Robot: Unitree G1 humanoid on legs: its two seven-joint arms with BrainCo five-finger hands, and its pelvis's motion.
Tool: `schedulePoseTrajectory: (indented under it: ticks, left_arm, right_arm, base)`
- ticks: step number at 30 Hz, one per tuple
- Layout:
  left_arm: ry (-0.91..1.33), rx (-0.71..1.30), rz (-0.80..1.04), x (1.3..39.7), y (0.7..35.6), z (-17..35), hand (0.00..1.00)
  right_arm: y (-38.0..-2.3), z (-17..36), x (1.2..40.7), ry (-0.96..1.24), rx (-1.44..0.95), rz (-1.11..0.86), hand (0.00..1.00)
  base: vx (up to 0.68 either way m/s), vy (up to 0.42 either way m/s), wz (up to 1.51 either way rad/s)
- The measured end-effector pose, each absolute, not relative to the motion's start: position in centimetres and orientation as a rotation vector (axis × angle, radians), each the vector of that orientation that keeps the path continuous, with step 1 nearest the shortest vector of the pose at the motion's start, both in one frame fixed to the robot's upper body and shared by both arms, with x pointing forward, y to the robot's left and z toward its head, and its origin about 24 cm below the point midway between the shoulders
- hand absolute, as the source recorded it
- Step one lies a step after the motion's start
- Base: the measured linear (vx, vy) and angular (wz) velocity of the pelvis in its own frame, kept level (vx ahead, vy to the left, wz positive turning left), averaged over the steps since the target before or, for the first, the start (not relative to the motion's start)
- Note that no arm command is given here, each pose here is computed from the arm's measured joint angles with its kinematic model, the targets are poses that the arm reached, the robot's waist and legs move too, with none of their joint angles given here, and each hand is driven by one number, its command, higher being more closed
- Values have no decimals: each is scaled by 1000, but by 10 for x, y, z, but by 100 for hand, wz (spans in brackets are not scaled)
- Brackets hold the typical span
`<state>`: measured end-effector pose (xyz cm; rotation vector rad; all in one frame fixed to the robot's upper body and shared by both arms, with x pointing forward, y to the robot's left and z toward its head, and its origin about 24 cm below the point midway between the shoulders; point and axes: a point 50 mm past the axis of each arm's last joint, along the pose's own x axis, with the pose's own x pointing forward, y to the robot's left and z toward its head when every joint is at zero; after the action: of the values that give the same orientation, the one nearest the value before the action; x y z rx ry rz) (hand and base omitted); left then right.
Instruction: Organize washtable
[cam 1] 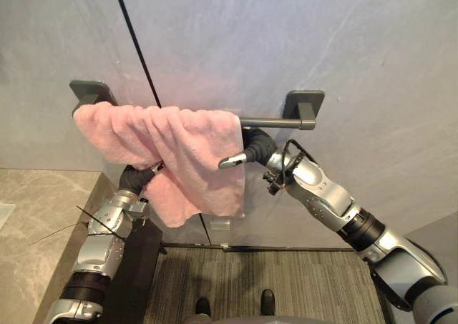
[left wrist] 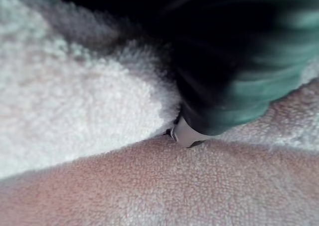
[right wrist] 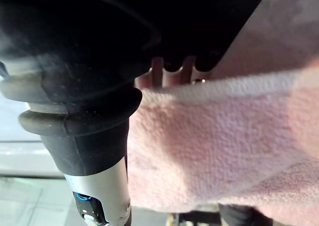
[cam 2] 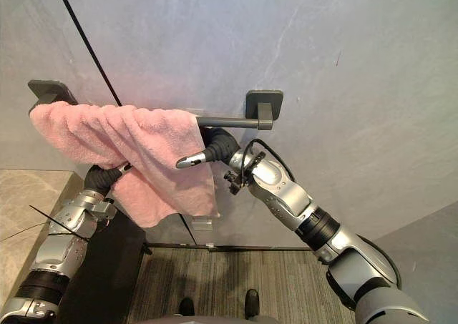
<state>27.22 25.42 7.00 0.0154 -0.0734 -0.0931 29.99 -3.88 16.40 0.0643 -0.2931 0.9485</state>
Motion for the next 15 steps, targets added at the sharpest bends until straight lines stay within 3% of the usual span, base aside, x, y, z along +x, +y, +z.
schedulePoseTrajectory:
  ticks: [9,15]
  left_arm:
    - [-64,5,-87,277,253,67,100]
    - [-69,15,-80,277,255,69,100]
  right_arm:
    - [-24,168,306,-312,47,947,100]
    - [-44,170,303,-378,43,860,100]
  base:
    - [-5,3,1]
    - [-1,3,1]
